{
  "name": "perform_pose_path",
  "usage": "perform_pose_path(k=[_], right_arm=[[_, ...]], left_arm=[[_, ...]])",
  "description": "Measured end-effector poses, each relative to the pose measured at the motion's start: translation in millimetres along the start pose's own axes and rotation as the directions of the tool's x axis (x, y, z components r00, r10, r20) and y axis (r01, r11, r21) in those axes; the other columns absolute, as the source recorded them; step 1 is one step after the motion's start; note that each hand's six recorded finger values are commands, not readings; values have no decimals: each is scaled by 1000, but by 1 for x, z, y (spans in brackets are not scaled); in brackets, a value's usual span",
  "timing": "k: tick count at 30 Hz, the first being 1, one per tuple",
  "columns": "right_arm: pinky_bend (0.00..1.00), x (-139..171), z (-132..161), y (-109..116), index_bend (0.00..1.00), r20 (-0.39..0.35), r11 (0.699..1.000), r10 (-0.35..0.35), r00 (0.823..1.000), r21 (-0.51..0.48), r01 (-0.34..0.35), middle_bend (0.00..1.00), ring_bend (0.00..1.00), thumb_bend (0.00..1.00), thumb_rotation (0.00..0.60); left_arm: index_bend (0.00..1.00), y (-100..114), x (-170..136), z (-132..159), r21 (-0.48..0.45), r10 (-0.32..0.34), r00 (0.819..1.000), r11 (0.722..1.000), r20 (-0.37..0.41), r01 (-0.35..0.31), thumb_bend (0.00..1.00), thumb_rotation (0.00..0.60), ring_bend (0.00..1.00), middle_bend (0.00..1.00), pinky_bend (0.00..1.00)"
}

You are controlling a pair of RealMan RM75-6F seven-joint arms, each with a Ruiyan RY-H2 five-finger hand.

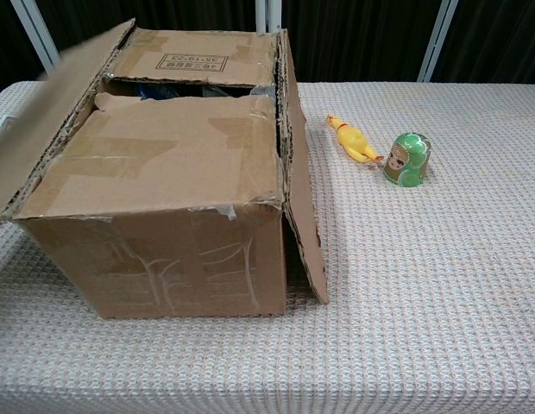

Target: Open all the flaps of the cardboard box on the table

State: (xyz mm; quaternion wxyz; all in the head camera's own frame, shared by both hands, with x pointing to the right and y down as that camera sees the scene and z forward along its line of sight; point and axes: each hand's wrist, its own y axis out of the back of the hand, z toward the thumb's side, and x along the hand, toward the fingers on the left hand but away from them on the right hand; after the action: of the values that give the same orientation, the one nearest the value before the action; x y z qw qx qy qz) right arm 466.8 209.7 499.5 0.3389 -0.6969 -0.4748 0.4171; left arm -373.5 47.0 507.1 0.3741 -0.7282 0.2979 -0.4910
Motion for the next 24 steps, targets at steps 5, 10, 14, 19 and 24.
perform_pose_path(k=[5, 10, 14, 19, 24], right_arm=[[0, -5, 5, -4, 0, -11, 1000, 13, 1000, 4, -12, 0, 0, 327, 600], [0, -7, 7, -10, 0, -13, 1000, 23, 1000, 0, -23, 0, 0, 327, 600], [0, -7, 6, -8, 0, -11, 1000, 16, 1000, 2, -16, 0, 0, 327, 600], [0, -6, 3, -4, 0, -1, 1000, 4, 1000, -2, -4, 0, 0, 327, 600], [0, -3, -6, 0, 0, 23, 1000, -4, 1000, -8, 4, 0, 0, 327, 600]], left_arm=[[258, -10, -25, -31, -28, -7, 996, 1000, -85, 4, 0, 224, 86, 310, 184], [79, -19, -25, -28, 16, 18, 997, 1000, -74, -17, 0, 484, 85, 135, 185], [71, -27, -9, -4, 13, 78, 997, 997, -6, -78, 0, 485, 84, 118, 186], [66, -32, 24, 46, 8, 135, 984, 991, 114, -137, 0, 485, 79, 119, 187], [53, -50, 57, 98, -2, 132, 969, 991, 208, -134, 0, 485, 76, 119, 186]])
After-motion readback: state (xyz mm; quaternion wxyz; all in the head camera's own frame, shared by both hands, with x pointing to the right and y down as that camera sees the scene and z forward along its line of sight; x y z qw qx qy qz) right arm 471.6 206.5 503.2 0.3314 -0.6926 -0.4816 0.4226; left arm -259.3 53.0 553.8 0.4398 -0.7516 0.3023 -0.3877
